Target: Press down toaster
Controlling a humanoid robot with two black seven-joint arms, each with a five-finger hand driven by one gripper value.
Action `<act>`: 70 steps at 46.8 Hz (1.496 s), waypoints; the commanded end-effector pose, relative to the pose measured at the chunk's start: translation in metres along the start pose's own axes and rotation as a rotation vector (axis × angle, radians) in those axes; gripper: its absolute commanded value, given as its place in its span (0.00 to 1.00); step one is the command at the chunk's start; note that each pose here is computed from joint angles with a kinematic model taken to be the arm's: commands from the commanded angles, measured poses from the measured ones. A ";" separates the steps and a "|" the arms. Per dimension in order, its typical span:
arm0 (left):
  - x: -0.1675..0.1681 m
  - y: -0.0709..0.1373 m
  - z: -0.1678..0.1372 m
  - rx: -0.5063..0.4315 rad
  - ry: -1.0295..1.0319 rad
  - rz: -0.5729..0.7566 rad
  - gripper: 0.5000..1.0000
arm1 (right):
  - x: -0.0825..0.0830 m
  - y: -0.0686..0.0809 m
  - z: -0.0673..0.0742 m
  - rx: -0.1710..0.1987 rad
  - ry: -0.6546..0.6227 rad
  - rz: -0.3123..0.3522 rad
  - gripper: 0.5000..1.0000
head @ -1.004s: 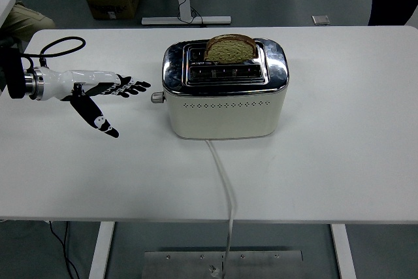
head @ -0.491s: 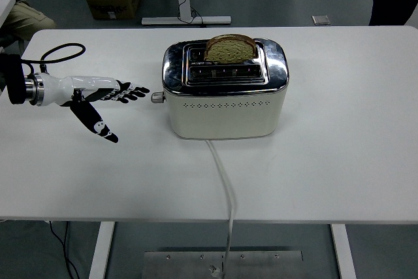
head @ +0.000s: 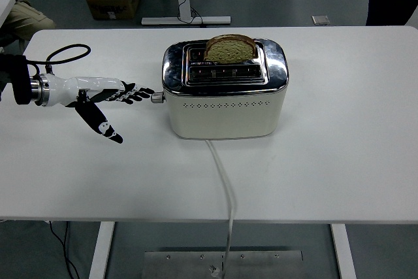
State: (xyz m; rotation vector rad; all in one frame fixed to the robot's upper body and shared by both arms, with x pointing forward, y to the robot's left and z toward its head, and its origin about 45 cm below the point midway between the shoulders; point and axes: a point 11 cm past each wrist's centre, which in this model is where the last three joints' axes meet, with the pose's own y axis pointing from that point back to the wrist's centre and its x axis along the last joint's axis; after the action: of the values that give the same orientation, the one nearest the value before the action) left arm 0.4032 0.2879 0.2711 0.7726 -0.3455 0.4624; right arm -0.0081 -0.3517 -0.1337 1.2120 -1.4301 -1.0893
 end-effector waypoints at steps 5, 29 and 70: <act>0.000 0.000 -0.003 0.006 0.005 0.002 1.00 | 0.000 0.000 0.000 0.000 0.001 -0.001 1.00; -0.004 -0.010 -0.005 0.003 0.023 -0.008 1.00 | 0.000 0.000 0.000 0.000 0.000 -0.001 1.00; -0.021 -0.024 -0.023 0.019 0.080 -0.032 1.00 | 0.000 0.000 0.002 -0.003 -0.001 -0.001 1.00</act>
State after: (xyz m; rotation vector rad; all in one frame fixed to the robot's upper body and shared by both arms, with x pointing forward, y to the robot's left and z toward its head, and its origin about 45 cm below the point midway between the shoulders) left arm 0.4007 0.2857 0.2350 0.7765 -0.2598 0.4660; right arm -0.0098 -0.3515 -0.1338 1.2097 -1.4291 -1.0916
